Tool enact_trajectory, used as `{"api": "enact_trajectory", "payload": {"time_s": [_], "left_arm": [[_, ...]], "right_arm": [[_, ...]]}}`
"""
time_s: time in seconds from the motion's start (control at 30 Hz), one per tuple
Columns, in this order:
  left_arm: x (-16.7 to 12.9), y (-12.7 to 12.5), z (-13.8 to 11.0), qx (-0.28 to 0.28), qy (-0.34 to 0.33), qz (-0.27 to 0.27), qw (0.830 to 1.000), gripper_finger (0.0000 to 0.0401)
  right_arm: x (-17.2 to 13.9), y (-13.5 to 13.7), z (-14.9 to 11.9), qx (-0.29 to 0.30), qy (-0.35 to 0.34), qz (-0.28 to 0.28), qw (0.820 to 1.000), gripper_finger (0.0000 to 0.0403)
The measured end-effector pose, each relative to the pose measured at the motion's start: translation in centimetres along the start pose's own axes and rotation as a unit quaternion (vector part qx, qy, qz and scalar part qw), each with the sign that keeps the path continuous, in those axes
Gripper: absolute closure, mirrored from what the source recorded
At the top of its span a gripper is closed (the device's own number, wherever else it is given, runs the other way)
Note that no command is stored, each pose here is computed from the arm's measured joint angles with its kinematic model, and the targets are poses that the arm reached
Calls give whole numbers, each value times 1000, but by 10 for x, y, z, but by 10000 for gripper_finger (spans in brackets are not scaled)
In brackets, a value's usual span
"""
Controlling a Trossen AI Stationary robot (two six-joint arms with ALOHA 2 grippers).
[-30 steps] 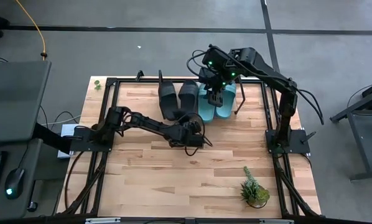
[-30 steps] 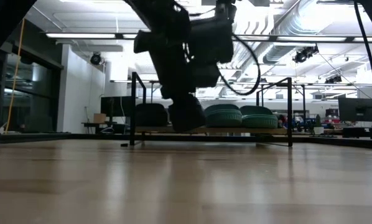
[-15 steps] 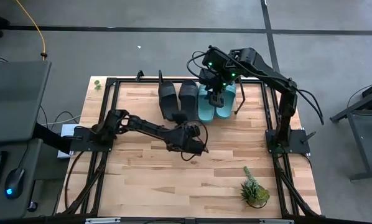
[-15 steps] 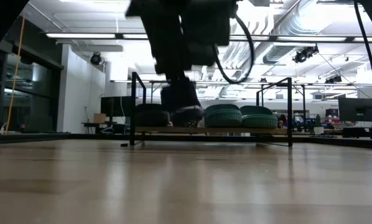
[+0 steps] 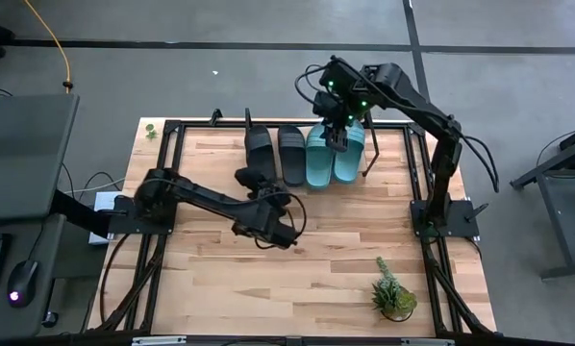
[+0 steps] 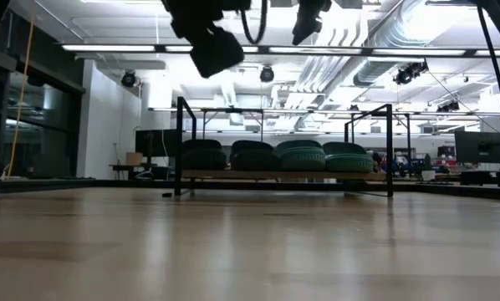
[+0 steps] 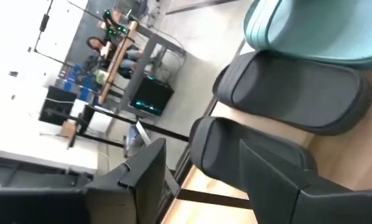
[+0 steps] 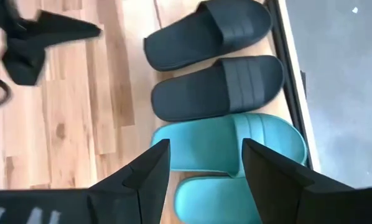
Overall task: Pick and place slides into the shelf
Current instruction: Return to Home Position
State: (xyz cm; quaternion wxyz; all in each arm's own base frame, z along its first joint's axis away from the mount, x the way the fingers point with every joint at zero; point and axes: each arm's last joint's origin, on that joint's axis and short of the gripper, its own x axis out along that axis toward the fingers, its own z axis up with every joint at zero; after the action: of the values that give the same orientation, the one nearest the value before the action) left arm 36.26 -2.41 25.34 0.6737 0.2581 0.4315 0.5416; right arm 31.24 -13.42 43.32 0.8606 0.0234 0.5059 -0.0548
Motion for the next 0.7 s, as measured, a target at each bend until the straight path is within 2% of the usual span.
{"api": "enact_trajectory", "payload": {"time_s": [0.2, 0.4, 0.5, 0.7], "left_arm": [[-7, 29, -8, -31, -2, -14, 999, 224], [-10, 54, -22, -67, -1, -21, 998, 234], [-12, 66, -35, -79, -4, -26, 997, 237], [-31, 96, -69, -129, -52, -51, 989, 238]], "right_arm": [[-1, -13, -3, -7, -11, 22, 1000, 215], [12, -23, -7, -5, -7, 50, 999, 215], [21, -25, -7, -10, -12, 79, 997, 215], [23, -21, 0, -24, -57, 124, 990, 215]]}}
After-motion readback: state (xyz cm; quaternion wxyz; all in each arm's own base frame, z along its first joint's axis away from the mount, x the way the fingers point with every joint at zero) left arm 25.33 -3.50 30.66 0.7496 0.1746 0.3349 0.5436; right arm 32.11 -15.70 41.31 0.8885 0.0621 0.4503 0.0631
